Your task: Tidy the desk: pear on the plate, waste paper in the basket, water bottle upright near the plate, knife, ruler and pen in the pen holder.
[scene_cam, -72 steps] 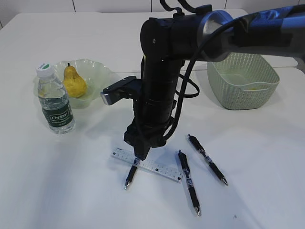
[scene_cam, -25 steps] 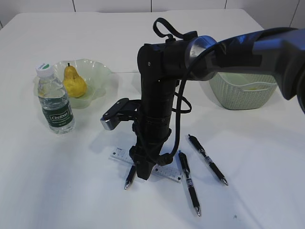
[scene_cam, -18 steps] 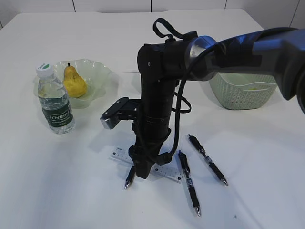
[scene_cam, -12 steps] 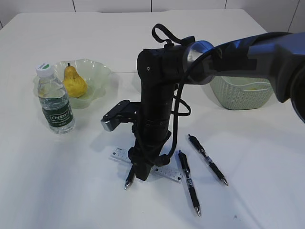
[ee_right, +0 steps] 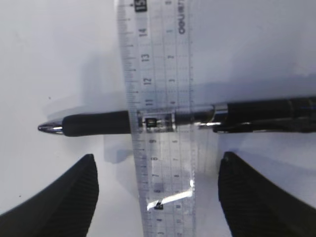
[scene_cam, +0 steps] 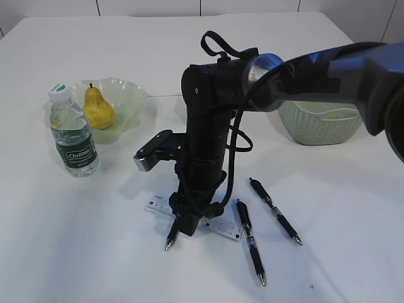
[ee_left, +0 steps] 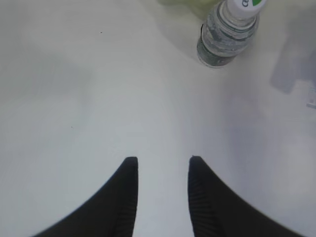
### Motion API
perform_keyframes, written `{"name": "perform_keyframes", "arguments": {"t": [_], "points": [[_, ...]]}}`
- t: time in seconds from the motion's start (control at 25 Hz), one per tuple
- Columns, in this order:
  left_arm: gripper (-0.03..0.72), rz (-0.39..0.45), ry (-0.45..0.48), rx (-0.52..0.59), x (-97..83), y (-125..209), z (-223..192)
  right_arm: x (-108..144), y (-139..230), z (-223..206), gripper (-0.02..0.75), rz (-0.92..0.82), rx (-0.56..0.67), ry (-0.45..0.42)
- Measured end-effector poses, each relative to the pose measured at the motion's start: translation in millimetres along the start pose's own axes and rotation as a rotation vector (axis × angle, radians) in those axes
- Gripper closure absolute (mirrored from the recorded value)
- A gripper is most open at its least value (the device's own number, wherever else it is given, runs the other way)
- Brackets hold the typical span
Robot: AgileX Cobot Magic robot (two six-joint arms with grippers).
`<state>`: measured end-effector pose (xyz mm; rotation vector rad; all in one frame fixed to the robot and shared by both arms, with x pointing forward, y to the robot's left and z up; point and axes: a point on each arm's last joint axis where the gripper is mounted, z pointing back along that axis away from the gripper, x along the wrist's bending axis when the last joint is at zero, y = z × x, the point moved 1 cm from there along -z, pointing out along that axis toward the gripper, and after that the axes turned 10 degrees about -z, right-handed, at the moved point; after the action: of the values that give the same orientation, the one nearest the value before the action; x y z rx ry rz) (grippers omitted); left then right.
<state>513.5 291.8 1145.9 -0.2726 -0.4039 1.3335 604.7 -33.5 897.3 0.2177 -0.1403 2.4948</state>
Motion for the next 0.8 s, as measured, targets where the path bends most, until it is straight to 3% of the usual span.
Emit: {"name": "perform_keyframes", "arguments": {"t": [0.8], "points": [[0.449,0.000,0.000,0.000,0.0,0.0,0.0,-3.7,-0.5,0.0,0.151,-0.015,-0.005,0.036]]}}
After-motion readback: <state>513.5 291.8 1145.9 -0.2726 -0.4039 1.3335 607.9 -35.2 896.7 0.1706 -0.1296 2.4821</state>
